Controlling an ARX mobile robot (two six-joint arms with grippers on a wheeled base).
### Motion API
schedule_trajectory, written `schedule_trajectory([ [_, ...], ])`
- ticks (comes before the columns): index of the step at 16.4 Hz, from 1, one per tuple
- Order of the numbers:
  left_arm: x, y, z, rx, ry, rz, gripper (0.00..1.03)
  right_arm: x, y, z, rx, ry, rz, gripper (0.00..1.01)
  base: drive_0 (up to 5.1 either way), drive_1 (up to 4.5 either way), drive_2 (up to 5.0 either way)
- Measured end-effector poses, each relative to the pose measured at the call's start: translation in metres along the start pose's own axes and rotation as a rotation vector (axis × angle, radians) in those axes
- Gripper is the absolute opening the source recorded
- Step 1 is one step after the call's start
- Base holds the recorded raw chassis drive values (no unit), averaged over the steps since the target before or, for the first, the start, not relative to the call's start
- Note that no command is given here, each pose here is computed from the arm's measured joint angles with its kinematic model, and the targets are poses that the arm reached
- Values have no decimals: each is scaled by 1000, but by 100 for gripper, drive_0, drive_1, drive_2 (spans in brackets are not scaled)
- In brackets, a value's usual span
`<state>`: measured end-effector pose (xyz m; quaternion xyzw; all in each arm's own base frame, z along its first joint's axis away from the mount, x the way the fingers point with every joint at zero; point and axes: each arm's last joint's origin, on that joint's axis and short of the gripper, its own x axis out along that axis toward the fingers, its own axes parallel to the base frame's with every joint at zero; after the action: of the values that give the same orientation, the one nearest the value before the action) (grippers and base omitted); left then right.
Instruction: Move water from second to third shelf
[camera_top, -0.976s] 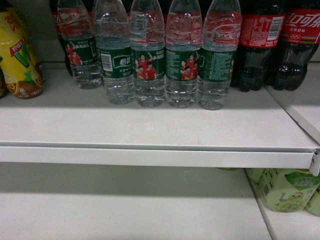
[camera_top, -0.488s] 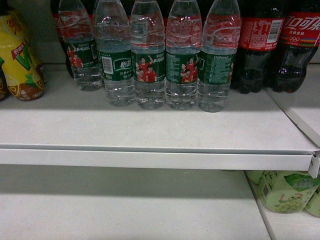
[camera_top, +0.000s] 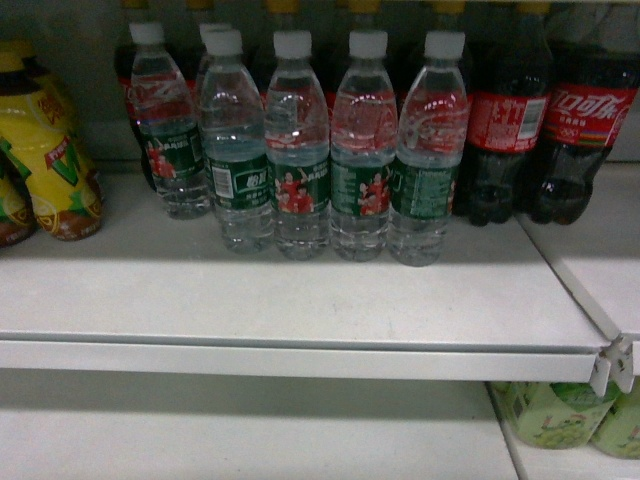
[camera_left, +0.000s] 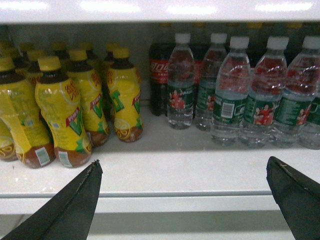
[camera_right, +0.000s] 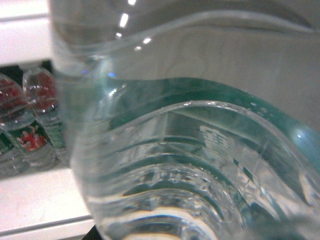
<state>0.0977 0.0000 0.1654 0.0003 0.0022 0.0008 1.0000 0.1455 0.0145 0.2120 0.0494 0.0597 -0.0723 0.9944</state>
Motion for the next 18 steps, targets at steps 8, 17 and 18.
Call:
schedule_trajectory([
  [8, 0, 0, 0, 0, -2, -3, 98, 0, 0, 0, 0, 0, -1, 40, 0, 0, 0],
  [17, 0, 0, 0, 0, -2, -2, 98, 0, 0, 0, 1, -1, -7, 40, -100, 32, 80],
  [18, 0, 0, 0, 0, -1, -2, 98, 0, 0, 0, 0, -1, -4, 40, -483, 126, 344],
])
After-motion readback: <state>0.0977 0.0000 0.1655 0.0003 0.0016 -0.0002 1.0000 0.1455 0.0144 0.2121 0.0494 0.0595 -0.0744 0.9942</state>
